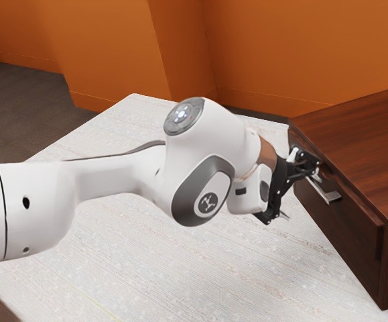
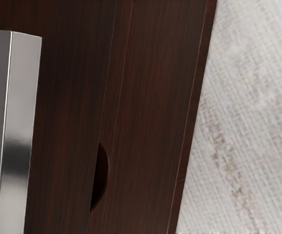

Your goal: Pull the drawer handle with one arm to open the drawer

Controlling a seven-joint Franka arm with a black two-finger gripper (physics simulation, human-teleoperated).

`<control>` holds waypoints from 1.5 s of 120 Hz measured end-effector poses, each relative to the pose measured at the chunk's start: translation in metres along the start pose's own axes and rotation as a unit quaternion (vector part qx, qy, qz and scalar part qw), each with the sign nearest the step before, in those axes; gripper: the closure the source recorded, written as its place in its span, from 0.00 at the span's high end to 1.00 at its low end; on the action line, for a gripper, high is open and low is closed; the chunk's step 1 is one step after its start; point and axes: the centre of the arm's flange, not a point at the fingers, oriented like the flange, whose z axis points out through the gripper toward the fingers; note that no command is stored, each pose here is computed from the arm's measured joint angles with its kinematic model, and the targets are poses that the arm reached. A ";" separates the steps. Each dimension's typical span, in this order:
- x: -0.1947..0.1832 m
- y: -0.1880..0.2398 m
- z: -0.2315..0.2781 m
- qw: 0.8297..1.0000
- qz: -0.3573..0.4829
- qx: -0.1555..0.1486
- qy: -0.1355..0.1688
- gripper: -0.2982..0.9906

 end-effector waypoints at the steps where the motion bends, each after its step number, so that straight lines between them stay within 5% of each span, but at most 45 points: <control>1: 0.000 0.000 0.000 1.000 0.000 0.000 0.000 0.77; 180: -0.022 0.062 -0.052 0.999 -0.012 -0.025 -0.042 0.73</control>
